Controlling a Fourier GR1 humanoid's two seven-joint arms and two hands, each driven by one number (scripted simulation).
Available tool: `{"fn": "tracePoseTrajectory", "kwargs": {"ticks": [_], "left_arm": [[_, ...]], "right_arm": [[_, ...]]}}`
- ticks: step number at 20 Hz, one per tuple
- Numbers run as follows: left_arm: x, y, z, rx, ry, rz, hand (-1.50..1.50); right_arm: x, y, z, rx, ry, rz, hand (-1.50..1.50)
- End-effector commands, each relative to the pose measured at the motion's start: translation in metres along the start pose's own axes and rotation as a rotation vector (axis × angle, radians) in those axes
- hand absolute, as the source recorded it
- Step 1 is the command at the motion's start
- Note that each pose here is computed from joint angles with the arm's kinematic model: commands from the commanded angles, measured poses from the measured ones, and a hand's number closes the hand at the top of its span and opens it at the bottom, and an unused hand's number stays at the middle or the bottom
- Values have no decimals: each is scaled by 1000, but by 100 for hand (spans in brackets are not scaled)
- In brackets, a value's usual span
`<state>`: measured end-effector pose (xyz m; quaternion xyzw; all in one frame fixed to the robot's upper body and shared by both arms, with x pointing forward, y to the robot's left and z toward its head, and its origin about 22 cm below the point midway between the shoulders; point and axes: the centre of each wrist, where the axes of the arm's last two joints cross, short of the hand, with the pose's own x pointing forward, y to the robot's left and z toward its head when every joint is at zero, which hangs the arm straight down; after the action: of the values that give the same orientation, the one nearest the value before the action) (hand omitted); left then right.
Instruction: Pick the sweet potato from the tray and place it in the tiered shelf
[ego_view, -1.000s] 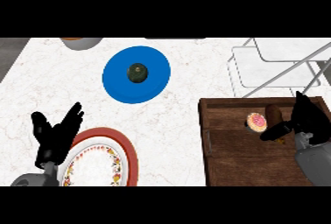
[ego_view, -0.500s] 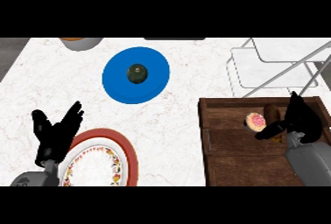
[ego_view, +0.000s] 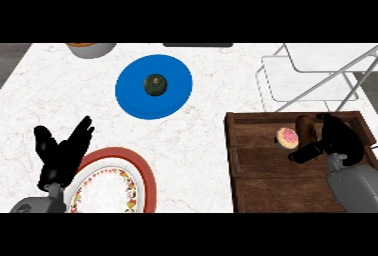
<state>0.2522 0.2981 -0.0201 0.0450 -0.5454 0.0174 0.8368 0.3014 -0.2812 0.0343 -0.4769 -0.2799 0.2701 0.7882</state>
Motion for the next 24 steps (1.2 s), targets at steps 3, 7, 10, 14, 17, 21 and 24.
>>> {"fn": "tracePoseTrajectory", "kwargs": {"ticks": [3,7,10,14,17,21,24], "left_arm": [[0,8,-12,1,39,8,0],[3,-5,1,-10,40,-13,0],[3,-10,-4,-10,34,-2,0],[-9,-9,4,-11,65,13,0],[-8,-2,3,36,34,8,0],[-21,-1,10,30,67,6,0],[-18,-1,3,17,46,4,0]], "right_arm": [[11,11,14,5,-152,-15,150],[42,28,54,183,-555,0,150],[40,34,77,284,-813,55,150],[43,-26,99,170,-958,-95,150],[21,-46,131,58,-998,-188,150],[14,-109,169,-99,-1008,-263,150],[9,-133,172,-162,-934,-323,150]]}}
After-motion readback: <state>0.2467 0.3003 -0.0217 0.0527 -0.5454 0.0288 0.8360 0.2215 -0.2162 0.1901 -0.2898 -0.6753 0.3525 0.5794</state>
